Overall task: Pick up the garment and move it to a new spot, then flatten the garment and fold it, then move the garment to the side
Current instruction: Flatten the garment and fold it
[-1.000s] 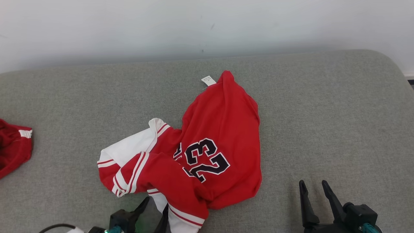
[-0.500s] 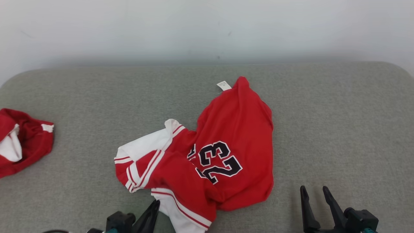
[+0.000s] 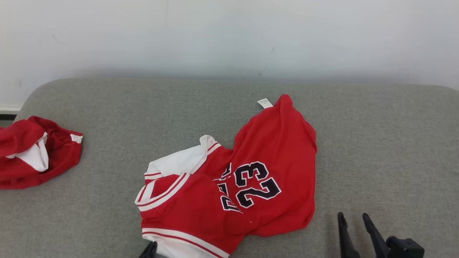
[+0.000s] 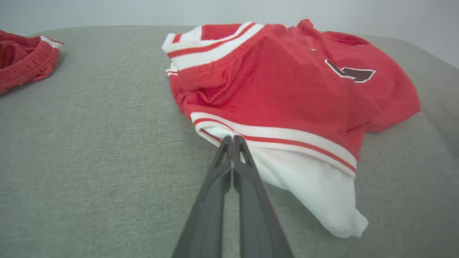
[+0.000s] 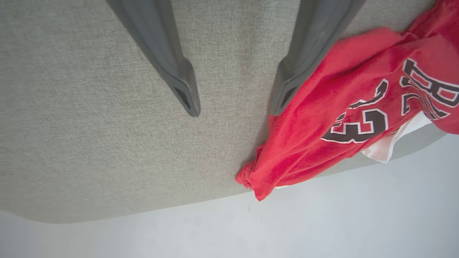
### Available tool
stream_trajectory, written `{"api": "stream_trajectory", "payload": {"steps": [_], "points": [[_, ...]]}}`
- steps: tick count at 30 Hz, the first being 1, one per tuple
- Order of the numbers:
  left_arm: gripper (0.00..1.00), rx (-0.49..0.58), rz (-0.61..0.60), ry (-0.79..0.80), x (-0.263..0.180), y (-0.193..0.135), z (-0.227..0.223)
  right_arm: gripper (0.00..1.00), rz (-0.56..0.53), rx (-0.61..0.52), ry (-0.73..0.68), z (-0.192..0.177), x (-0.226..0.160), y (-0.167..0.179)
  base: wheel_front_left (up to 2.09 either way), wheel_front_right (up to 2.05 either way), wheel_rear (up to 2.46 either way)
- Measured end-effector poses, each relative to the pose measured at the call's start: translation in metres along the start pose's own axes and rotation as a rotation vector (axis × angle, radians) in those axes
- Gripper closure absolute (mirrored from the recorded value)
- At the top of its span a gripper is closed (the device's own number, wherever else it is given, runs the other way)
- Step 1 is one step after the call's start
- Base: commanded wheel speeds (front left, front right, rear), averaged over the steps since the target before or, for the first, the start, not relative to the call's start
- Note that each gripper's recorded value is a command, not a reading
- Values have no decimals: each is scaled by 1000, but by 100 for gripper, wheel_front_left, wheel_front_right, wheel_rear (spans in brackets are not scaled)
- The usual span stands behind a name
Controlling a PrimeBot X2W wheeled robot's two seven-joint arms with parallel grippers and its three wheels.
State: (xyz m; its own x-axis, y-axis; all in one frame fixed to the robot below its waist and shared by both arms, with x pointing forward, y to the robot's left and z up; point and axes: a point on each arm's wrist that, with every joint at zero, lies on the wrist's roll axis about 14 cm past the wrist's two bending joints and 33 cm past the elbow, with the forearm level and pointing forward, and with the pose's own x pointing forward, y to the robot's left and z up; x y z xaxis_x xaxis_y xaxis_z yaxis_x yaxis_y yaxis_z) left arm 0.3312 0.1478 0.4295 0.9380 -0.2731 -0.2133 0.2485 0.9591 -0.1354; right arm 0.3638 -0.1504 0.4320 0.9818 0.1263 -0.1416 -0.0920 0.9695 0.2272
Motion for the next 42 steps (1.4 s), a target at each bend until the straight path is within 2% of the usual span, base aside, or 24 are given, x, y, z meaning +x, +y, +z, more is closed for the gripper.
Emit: {"api": "stream_trajectory", "payload": {"steps": [7, 10, 16, 25, 35, 41, 42], "points": [[100, 28, 43, 11, -25, 4, 22, 0, 8, -1, 10, -3, 3, 2, 0, 0, 0], [100, 1, 50, 10, -30, 0, 31, 0, 9, -2, 9, -2, 3, 3, 0, 0, 0], [100, 2, 48, 61, -35, -1, 22, 0, 7, -5, 9, -2, 4, 2, 0, 0, 0], [100, 16, 1, 61, -8, -6, 9, 0, -11, -13, 4, 0, 3, -4, 0, 0, 0], [100, 15, 35, 43, 22, 20, -6, 0, -37, -18, 0, 1, 3, -13, 0, 0, 0], [100, 7, 35, 40, 30, 21, -8, 0, -39, -18, -3, 2, 3, -14, 0, 0, 0], [86, 9, 38, 38, 31, 22, -8, 0, -37, -19, -2, 2, 3, -13, 0, 0, 0]]}}
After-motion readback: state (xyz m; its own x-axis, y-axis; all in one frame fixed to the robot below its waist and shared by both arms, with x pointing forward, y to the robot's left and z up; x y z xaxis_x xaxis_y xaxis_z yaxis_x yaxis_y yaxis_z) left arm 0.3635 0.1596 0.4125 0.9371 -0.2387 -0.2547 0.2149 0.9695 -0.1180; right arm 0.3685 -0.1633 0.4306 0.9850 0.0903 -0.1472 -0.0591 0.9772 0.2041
